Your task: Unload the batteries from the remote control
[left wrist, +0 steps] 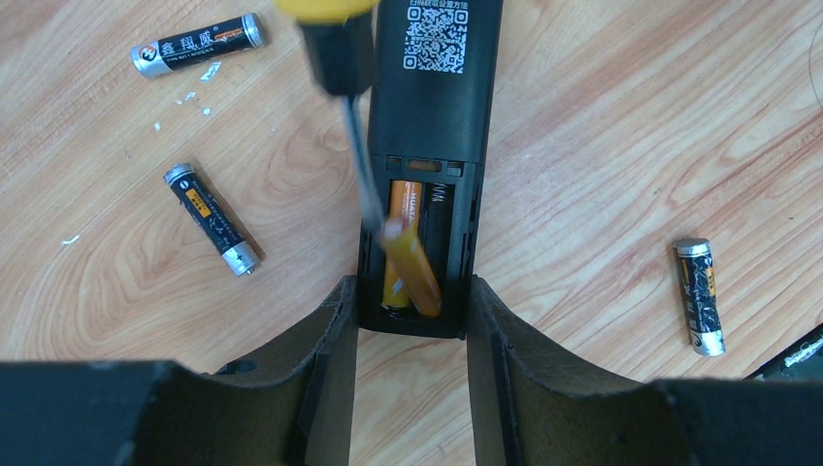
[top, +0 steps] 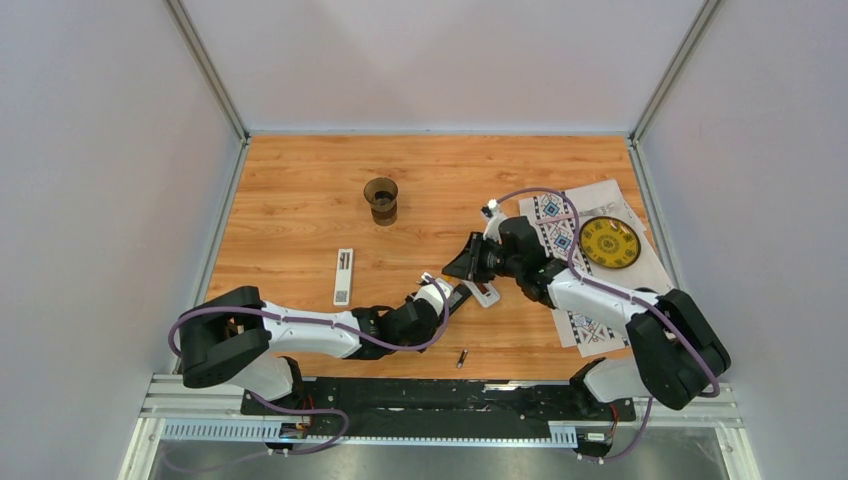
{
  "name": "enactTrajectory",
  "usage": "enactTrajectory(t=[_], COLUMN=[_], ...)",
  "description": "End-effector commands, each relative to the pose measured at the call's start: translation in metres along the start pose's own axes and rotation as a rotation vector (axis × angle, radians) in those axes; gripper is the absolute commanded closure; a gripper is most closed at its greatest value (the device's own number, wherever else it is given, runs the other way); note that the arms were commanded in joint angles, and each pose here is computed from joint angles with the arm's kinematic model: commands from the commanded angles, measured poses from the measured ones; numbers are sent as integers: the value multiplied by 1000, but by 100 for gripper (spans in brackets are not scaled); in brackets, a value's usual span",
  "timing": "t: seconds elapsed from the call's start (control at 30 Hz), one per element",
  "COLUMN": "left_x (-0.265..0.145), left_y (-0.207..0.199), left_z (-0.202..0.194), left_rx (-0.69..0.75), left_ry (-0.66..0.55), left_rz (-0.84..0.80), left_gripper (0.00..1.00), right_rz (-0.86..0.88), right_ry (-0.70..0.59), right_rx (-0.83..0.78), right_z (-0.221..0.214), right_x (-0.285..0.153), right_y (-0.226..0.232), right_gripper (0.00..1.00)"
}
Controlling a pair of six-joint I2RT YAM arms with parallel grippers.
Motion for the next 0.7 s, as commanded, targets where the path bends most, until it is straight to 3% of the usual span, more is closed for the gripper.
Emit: enactTrajectory(t=[0.0, 0.27, 0.33, 0.43, 0.47, 0.57, 0.67], left_x=[1, -3, -7, -13, -14, -21, -28], left_y=[13, 12, 11, 9, 9, 7, 6], left_z=[-29, -24, -20, -13, -12, -5, 0], left_rx=[-6, -25, -35, -55, -62, -85, -105], left_ry=[92, 69, 50, 21, 17, -13, -41], left_rz=[32, 25, 16, 1, -4, -29, -50], left_gripper=[100, 99, 94, 68, 55, 36, 29], right_rz=[185, 193, 181, 163, 164, 164, 167], right_ry=[87, 62, 45, 16, 12, -7, -22], right_rx=[66, 58, 51, 44, 42, 39, 36], right_z=[-13, -3, 4, 13, 15, 23, 30], right_x=[-14, -18, -17, -15, -14, -14, -16], right_y=[47, 53, 53, 52, 53, 54, 55], right_gripper=[100, 100, 100, 100, 100, 100, 100])
Point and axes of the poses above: each gripper's point midway between its finger pads, its own x axis out along the fingers, its own y axis along the line the jaws close on, z = x × y, the point moved 3 cm from there along -x, back along the fingers, and after that the axes turned 12 degrees about -x, right-handed, at the moved point
